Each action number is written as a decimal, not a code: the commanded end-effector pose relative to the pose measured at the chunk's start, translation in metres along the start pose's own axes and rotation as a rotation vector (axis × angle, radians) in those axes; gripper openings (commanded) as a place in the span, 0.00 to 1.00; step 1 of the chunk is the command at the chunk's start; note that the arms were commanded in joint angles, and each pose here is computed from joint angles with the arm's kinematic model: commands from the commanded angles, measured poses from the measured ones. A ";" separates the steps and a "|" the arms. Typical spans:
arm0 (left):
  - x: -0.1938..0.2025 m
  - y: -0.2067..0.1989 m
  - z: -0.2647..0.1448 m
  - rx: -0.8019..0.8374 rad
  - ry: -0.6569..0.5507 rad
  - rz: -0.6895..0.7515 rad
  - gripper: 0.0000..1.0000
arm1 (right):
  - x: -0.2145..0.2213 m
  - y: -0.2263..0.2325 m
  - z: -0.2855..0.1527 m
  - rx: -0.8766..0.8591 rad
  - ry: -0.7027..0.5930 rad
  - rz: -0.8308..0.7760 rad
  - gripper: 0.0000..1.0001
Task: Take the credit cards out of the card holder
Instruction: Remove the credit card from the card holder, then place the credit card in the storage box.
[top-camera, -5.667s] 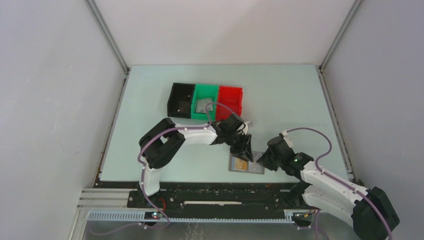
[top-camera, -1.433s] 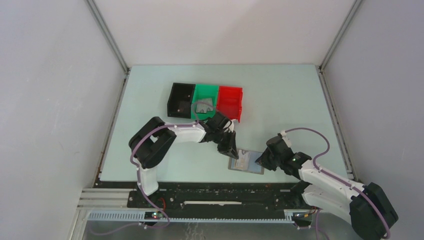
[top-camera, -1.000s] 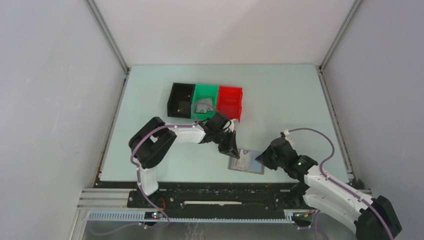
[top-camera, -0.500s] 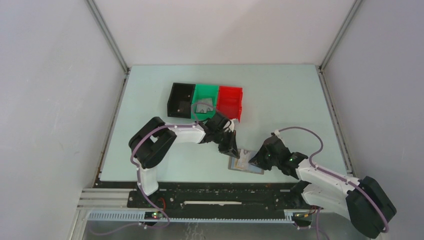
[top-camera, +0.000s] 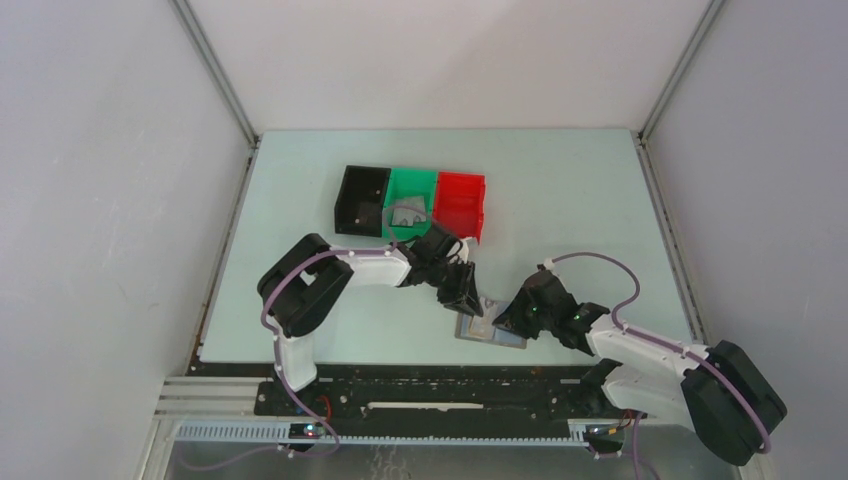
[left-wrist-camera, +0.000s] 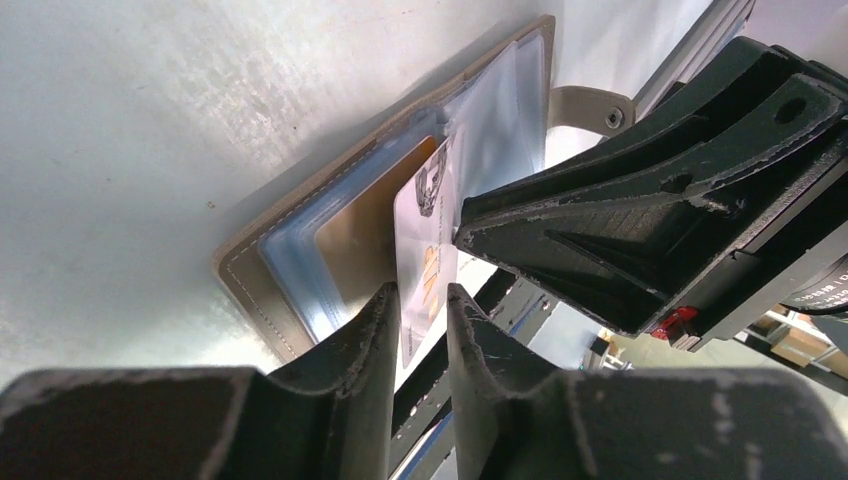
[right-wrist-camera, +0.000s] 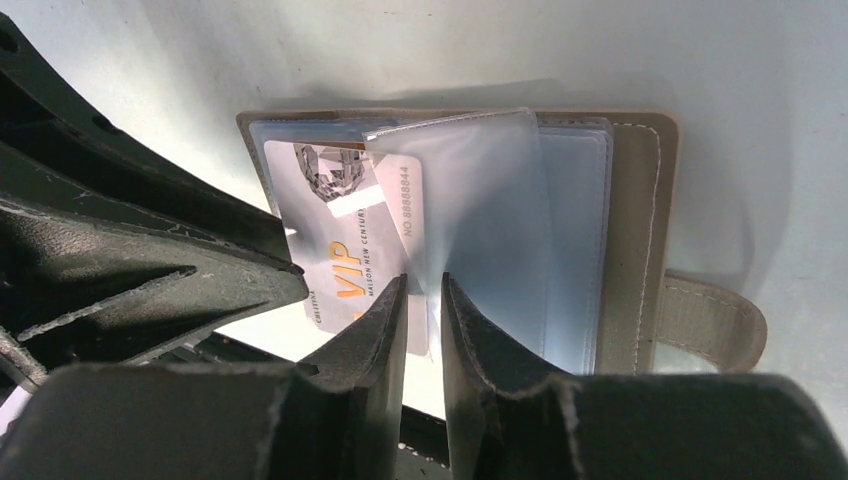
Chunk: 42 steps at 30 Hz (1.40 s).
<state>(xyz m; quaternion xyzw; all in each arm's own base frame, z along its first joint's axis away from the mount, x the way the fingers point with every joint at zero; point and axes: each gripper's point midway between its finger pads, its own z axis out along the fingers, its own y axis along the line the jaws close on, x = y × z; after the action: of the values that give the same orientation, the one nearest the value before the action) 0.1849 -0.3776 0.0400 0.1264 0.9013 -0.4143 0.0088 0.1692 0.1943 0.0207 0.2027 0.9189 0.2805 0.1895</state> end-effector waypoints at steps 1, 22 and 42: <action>0.002 -0.013 -0.007 0.053 -0.007 0.015 0.27 | -0.004 0.013 0.000 -0.038 -0.012 -0.012 0.27; -0.031 -0.014 -0.098 -0.015 -0.104 0.074 0.00 | -0.026 -0.002 -0.024 -0.011 -0.089 0.020 0.38; -0.187 0.036 -0.293 -0.323 -0.556 0.135 0.00 | -0.032 -0.001 -0.023 -0.031 -0.078 0.032 0.37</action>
<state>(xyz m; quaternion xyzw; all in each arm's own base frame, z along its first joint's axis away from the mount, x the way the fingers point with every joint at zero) 0.3653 -0.1842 0.2100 0.0593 0.9154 -0.3057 0.2549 0.1807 0.1649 0.0383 0.2309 0.9054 0.2821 0.2177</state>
